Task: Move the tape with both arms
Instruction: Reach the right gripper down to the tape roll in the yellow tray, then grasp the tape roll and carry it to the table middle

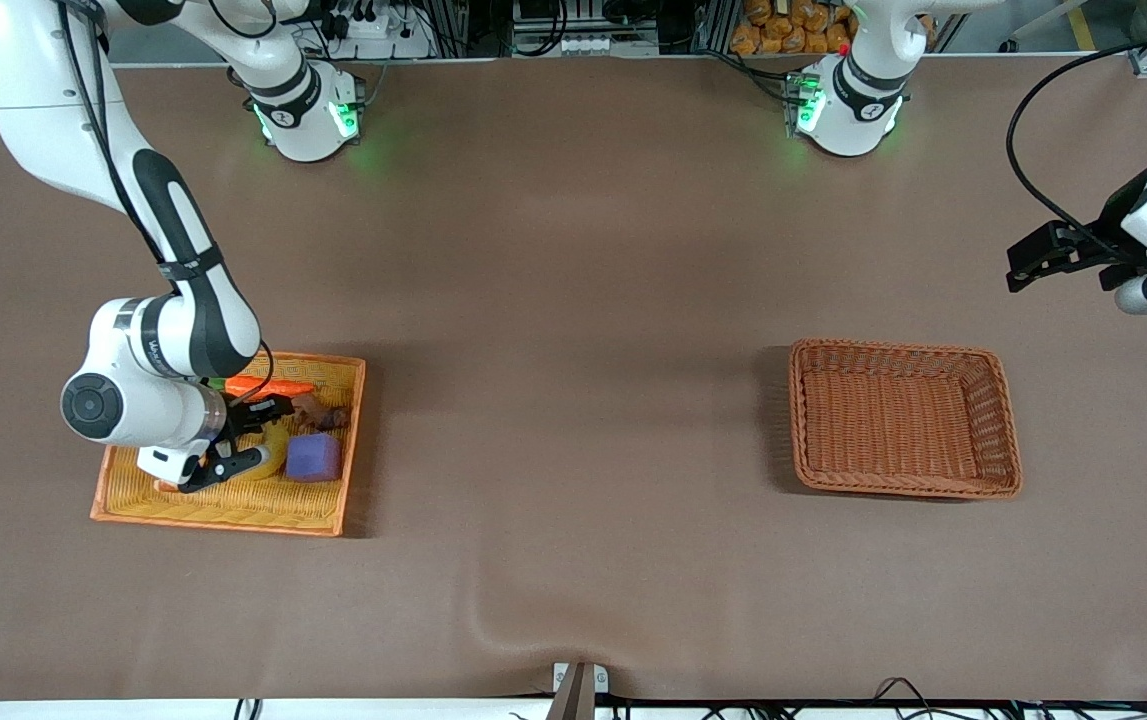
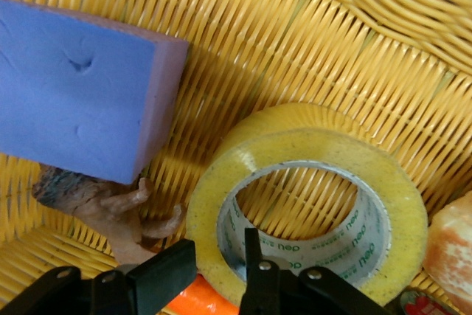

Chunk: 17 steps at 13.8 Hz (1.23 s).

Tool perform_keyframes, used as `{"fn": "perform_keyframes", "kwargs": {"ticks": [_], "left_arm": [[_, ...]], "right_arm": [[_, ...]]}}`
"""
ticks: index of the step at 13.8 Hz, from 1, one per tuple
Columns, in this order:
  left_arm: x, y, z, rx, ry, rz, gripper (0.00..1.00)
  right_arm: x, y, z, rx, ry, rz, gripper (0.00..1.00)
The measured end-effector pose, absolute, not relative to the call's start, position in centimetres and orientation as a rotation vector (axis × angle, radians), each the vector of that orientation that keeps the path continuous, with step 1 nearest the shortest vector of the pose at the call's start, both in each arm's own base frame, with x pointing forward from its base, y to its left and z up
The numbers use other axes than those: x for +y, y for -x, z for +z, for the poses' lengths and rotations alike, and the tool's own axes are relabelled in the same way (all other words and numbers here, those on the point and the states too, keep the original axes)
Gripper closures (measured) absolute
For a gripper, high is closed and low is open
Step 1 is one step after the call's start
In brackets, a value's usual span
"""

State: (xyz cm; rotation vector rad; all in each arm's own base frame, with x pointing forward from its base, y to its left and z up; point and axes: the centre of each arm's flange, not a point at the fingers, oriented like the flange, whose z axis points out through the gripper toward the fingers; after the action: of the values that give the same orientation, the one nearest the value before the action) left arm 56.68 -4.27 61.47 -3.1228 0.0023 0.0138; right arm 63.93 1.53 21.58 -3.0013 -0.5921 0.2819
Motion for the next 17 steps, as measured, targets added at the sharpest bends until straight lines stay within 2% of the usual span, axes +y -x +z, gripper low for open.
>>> {"fn": "perform_keyframes", "kwargs": {"ticks": [3, 5, 9, 10, 14, 15, 17], "left_arm": [[-4.4, -56.8, 61.2, 0.000, 3.145, 0.024, 0.00], [-4.3, -56.8, 61.2, -0.005, 3.145, 0.024, 0.00], [-4.2, -56.8, 61.2, -0.006, 3.145, 0.025, 0.00], [-4.2, -56.8, 61.2, -0.006, 3.145, 0.026, 0.00], [-4.2, -56.9, 61.0, -0.007, 3.145, 0.029, 0.00], [-4.2, -56.9, 61.0, -0.007, 3.145, 0.029, 0.00], [-4.2, -56.9, 61.0, -0.008, 3.145, 0.030, 0.00]], "right_arm": [[0.9, -64.2, 22.4, -0.513, 2.962, 0.320, 0.31], [1.0, -64.5, 23.1, -0.497, 2.942, 0.332, 0.14], [1.1, -64.3, 21.8, -0.497, 2.932, 0.358, 0.16], [1.1, -64.3, 21.1, -0.498, 2.931, 0.365, 0.23], [1.1, -64.6, 20.4, -0.504, 2.934, 0.348, 0.70], [1.2, -64.8, 20.6, -0.508, 2.936, 0.338, 0.74], [1.3, -65.2, 21.3, -0.512, 2.939, 0.322, 0.75]]}}
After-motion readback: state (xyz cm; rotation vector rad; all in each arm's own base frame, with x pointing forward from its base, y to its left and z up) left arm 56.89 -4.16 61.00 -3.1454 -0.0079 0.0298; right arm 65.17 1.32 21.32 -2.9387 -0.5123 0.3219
